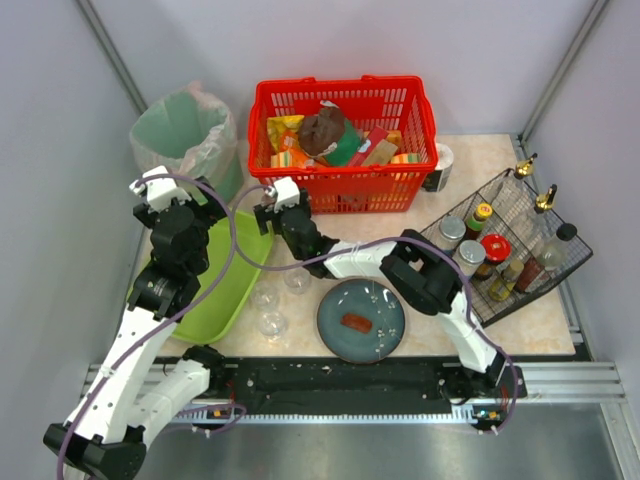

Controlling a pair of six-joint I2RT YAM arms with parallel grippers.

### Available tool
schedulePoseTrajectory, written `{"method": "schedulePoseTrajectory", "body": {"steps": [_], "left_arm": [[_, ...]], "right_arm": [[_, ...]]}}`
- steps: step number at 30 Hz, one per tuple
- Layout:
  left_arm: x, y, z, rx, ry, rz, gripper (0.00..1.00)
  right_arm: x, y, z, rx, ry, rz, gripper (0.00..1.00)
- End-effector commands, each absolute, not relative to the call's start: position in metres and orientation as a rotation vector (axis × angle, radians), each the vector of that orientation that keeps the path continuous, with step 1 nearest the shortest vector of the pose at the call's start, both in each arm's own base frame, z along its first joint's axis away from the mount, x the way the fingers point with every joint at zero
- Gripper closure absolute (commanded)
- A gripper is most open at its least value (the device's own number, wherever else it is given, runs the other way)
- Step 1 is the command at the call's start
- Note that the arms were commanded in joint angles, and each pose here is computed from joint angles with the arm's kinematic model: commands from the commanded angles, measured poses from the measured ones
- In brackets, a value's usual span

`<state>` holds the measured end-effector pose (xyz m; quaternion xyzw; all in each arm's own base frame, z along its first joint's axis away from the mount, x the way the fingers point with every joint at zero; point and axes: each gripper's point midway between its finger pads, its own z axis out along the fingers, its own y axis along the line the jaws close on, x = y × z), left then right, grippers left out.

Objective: Clear the kitchen counter

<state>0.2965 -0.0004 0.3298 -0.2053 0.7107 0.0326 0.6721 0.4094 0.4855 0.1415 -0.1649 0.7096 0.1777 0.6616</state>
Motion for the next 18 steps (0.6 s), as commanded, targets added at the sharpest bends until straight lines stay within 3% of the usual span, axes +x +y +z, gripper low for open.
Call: {"method": "schedulePoseTrajectory", "body": {"steps": [1, 8, 18], "left_arm": [[0.300, -0.005, 0.346, -0.440, 1.556, 0.035, 0.01], [0.303, -0.010, 0.344, -0.419, 1.568, 0.015, 0.01], [0.303, -0.015, 0.344, -0.399, 1.574, -0.010, 0.01]], "right_arm": [[0.419, 0.487, 0.188, -0.252, 1.503, 0.420, 0.23], [0.412, 0.466, 0.194, -0.248, 1.522, 0.359, 0.55], [0.367, 0.405, 0.249, -0.249, 1.529, 0.350, 0.69]]}}
